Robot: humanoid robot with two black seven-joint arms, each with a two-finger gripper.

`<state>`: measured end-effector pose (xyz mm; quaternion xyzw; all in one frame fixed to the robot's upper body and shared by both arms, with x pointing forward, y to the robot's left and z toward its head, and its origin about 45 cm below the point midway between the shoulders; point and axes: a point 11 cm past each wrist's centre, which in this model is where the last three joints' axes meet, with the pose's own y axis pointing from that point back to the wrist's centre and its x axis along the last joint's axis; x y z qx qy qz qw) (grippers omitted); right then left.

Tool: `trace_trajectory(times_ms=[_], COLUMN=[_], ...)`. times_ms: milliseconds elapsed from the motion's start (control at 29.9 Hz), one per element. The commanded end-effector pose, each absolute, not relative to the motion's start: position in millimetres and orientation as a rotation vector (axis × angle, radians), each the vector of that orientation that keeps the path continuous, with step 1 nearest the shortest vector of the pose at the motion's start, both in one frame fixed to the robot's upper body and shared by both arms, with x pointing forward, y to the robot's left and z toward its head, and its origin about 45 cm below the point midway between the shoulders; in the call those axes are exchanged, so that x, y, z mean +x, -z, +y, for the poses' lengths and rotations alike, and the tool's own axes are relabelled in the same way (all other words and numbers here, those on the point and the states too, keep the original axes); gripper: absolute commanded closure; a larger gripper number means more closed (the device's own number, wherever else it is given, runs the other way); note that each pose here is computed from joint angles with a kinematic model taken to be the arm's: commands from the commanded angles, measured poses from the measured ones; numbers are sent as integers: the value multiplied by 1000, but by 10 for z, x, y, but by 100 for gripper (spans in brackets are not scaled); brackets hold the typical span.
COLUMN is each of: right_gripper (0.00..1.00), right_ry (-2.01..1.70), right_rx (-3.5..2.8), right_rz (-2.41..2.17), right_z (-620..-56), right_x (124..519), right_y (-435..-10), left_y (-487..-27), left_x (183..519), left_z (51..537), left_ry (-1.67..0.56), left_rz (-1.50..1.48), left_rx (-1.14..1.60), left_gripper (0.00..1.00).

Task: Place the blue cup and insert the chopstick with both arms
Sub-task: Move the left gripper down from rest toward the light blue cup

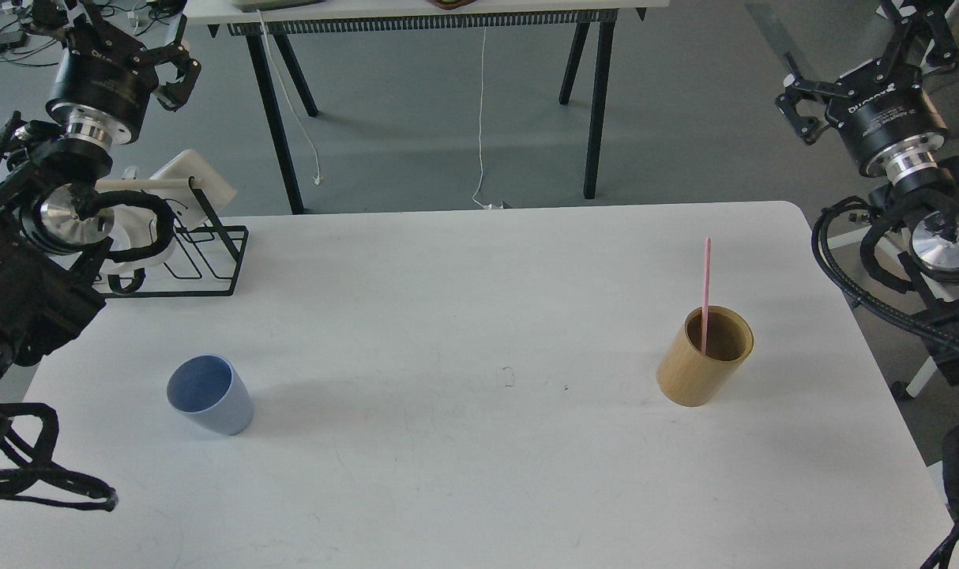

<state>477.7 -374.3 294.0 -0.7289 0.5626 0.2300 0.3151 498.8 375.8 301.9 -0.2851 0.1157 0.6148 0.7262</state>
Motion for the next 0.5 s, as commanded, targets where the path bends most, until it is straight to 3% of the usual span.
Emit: trace_trajectory(times_ms=[0,468], right_gripper=[0,0], right_ry=[-603,-600], right_rx=[-1926,-1925], right_rz=[1470,1468], right_z=[-3719,-3717], right_x=[4767,4767], right_y=[-2955,-2961], left_y=[-2973,-3082], left_x=[4977,4936], left_z=[3745,3629], left_ry=[-1355,-1286], left_rz=[262,233], left_rx=[-618,-616], left_gripper=[1,1])
